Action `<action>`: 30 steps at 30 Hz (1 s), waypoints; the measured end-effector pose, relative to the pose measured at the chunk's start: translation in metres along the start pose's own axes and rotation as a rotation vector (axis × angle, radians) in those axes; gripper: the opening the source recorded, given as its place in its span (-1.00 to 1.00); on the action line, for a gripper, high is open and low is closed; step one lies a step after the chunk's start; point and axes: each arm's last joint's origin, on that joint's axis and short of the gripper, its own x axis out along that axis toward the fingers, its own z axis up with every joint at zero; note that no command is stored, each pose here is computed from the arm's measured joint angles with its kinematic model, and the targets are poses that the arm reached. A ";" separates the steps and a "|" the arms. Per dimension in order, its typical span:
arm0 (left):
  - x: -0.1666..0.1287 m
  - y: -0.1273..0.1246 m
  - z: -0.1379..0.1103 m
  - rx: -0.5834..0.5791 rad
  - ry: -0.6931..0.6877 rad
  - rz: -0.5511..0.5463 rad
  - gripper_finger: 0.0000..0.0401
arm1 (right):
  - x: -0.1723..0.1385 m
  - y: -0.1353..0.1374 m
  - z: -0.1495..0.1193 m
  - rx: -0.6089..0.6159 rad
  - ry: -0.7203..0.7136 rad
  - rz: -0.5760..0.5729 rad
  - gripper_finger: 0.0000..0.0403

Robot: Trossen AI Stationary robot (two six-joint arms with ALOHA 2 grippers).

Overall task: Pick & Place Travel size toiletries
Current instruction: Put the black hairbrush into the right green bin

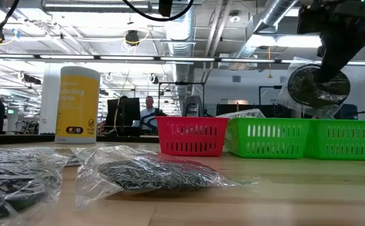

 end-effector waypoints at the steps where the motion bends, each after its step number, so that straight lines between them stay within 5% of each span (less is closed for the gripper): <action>1: 0.000 0.000 0.000 0.000 0.000 0.000 -0.62 | 0.000 -0.001 0.000 0.001 0.005 -0.004 -0.92; 30: 0.000 0.000 -0.001 0.004 0.007 0.001 -0.62 | 0.035 -0.014 -0.017 0.033 0.106 -0.003 -0.91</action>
